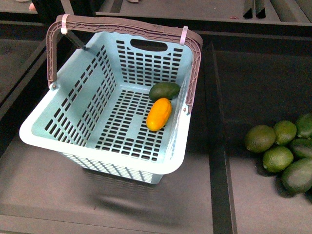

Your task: Pick mango and avocado into basket

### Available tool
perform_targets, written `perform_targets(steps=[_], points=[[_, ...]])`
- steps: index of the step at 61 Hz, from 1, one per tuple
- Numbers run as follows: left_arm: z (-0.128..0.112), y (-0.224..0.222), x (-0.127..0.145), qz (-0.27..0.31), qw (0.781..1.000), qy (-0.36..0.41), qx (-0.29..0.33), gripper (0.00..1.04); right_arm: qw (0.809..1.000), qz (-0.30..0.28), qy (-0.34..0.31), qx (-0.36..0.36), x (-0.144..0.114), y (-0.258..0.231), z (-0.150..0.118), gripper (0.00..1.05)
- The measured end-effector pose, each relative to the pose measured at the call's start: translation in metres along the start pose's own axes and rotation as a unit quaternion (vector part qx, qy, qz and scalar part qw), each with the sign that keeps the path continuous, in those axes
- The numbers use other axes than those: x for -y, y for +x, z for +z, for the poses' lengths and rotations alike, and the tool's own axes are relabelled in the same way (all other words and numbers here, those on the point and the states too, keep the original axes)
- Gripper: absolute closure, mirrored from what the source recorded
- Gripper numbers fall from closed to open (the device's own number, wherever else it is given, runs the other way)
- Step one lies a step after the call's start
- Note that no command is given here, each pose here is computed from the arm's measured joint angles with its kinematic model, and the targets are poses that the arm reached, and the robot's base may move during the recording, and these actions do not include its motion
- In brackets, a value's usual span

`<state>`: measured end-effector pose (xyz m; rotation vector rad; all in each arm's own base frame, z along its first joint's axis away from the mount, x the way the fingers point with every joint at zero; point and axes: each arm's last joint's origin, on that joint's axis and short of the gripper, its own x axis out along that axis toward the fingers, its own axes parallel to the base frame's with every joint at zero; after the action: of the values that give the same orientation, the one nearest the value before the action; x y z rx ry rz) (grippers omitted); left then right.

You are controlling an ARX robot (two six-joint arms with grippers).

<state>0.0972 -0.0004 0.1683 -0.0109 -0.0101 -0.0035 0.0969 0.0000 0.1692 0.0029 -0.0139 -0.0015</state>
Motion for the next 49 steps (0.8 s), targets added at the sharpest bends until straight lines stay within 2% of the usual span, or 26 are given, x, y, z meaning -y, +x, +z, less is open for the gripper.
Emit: perform_targets(steps=[10,39,49], points=[[0.0000,0.0000,0.0000,0.000,1.000,0.000,0.000,1.01,1.000,0.000,0.000,0.000,0.0000,0.0000,0.0000,0.09],[0.0000,0.0000,0.0000,0.000,1.000,0.000,0.000,0.07,1.000,0.000,0.000,0.000,0.0000,0.0000,0.0000,0.09],[0.0000,0.0000,0.0000,0.000,1.000,0.001,0.000,0.08,1.000,0.000,0.000,0.000,0.0000,0.0000,0.0000,0.09]])
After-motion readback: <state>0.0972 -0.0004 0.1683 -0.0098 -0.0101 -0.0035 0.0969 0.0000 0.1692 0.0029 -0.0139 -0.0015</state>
